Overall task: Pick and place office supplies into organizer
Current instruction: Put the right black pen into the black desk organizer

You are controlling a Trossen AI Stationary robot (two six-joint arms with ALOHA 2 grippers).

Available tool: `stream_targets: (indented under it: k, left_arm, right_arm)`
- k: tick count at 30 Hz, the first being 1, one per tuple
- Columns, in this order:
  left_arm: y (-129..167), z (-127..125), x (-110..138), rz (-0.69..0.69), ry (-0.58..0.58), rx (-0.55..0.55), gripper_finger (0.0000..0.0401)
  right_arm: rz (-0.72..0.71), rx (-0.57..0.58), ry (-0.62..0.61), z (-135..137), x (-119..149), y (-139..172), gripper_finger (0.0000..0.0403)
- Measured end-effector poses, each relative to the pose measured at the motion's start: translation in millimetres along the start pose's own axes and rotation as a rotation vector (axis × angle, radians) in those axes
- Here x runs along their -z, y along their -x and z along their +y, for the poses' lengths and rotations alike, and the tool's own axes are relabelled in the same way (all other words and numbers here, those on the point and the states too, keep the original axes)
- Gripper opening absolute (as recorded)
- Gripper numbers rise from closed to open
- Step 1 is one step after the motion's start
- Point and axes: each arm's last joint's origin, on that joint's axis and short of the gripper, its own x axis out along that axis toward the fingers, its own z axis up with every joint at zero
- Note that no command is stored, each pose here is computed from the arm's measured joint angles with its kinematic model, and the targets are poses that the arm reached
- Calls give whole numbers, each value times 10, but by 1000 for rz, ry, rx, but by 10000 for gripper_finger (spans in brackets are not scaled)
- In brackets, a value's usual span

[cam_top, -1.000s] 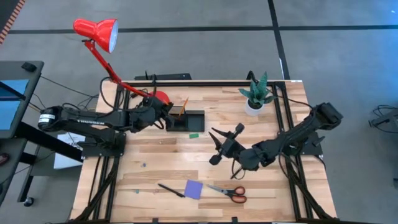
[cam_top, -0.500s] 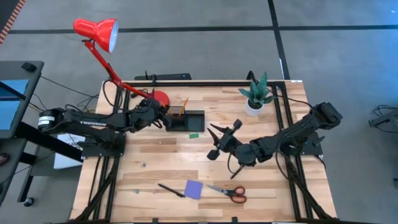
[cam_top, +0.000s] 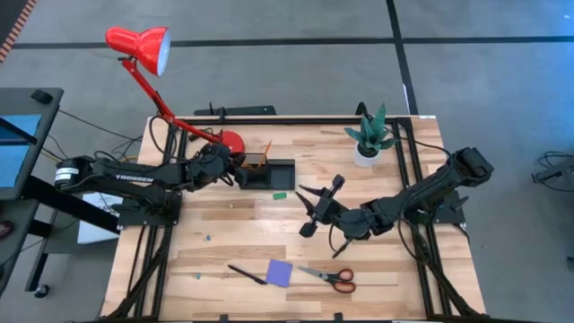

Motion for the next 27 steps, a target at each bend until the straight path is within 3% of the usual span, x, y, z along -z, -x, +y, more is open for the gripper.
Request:
stream_targets:
  k: [9,16,22,27]
  left_arm:
    - [29,-93,-272,-97,-75,-52,193]
    - [71,-200,-493,-130,-90,16,208]
    - [123,-278,-552,-125,-118,44,209]
    - [150,-317,-526,-117,-129,64,209]
  right_arm:
    - [124,-256,1,167,177,244,77]
    - [381,-338,-48,151,416,627,77]
    - [613,-542,170,207,660,1013,77]
    - [646,-606,274,290,800,1106,77]
